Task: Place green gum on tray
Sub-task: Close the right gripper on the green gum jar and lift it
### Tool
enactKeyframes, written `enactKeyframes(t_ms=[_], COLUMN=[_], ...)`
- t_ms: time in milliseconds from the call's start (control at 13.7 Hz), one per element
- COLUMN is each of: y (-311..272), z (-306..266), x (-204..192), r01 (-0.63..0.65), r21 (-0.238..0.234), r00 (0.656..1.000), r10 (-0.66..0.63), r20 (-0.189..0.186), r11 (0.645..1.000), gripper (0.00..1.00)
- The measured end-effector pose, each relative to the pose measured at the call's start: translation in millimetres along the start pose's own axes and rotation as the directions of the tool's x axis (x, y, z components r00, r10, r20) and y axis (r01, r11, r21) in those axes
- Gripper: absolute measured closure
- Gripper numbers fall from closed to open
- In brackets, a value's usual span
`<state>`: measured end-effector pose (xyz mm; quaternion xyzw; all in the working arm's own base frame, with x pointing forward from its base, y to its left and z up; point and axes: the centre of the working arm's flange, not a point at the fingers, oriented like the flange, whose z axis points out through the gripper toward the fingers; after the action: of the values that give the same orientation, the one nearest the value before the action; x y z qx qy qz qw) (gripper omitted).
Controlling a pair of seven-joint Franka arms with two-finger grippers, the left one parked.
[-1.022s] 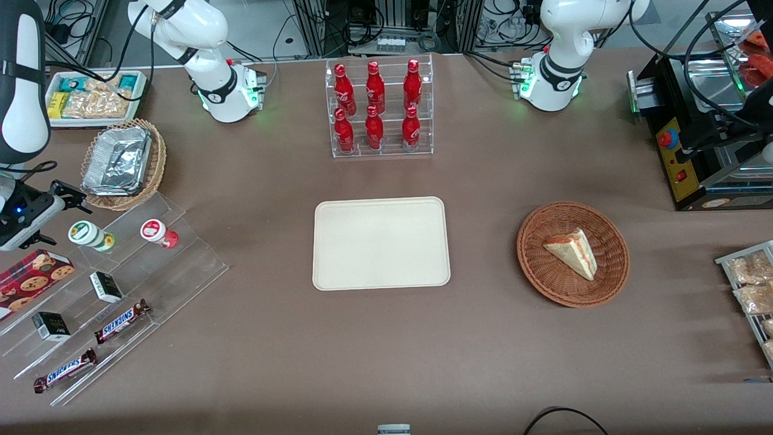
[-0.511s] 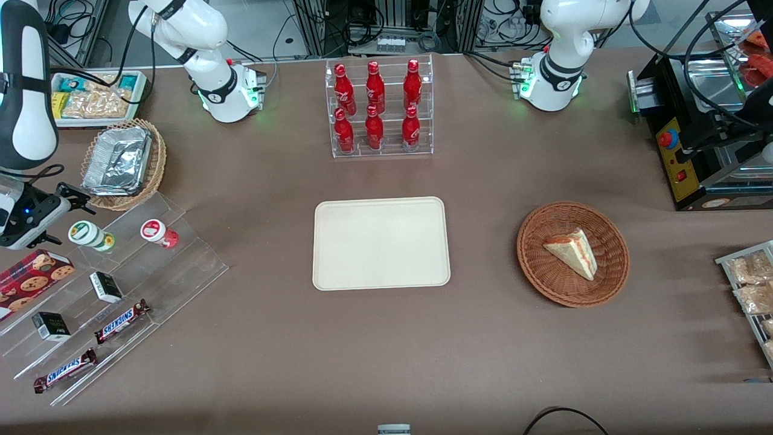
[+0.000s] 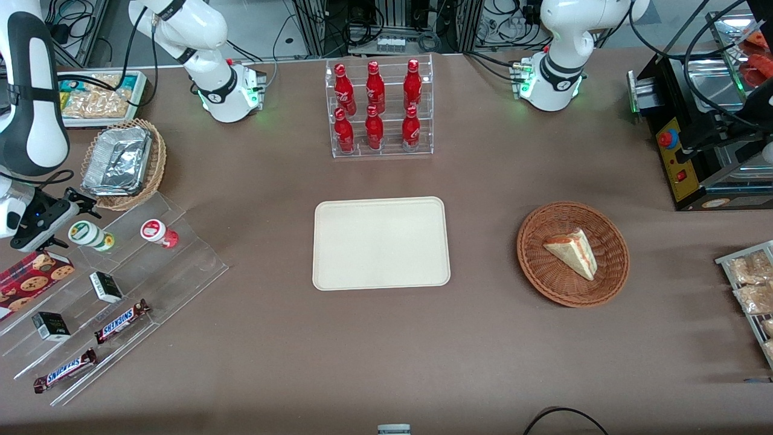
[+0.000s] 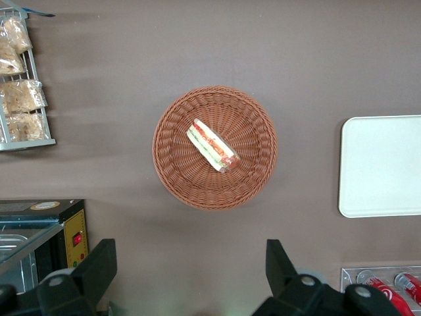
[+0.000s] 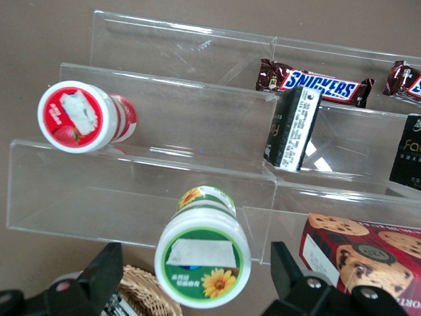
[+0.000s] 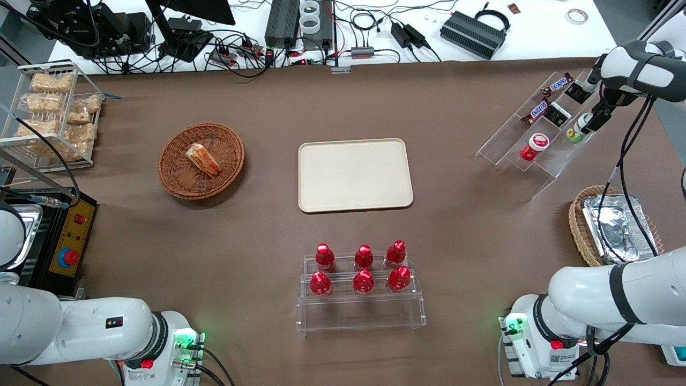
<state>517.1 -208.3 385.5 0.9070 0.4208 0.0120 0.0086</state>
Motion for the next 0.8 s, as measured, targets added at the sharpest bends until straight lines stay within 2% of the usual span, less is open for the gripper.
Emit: enactKeyframes(t_ms=[146, 219, 365, 438, 803], y=[1, 1, 1, 1, 3], z=[5, 7, 7, 7, -26], x=[0, 0, 0, 1, 28], r01=[0.000, 0.000, 0.001, 0.001, 0.015], r21=[-0.004, -0.002, -0.002, -0.003, -0.012], r00=[1.000, 1.000, 1.000, 1.000, 1.000], r10=[0.000, 0.000, -0.001, -0.001, -0.015], r20=[-0.001, 0.000, 0.000, -0.001, -0.007], r11=[1.000, 1.000, 1.000, 1.000, 1.000], gripper=[0.05, 0.13, 0.36, 0.41, 0.41])
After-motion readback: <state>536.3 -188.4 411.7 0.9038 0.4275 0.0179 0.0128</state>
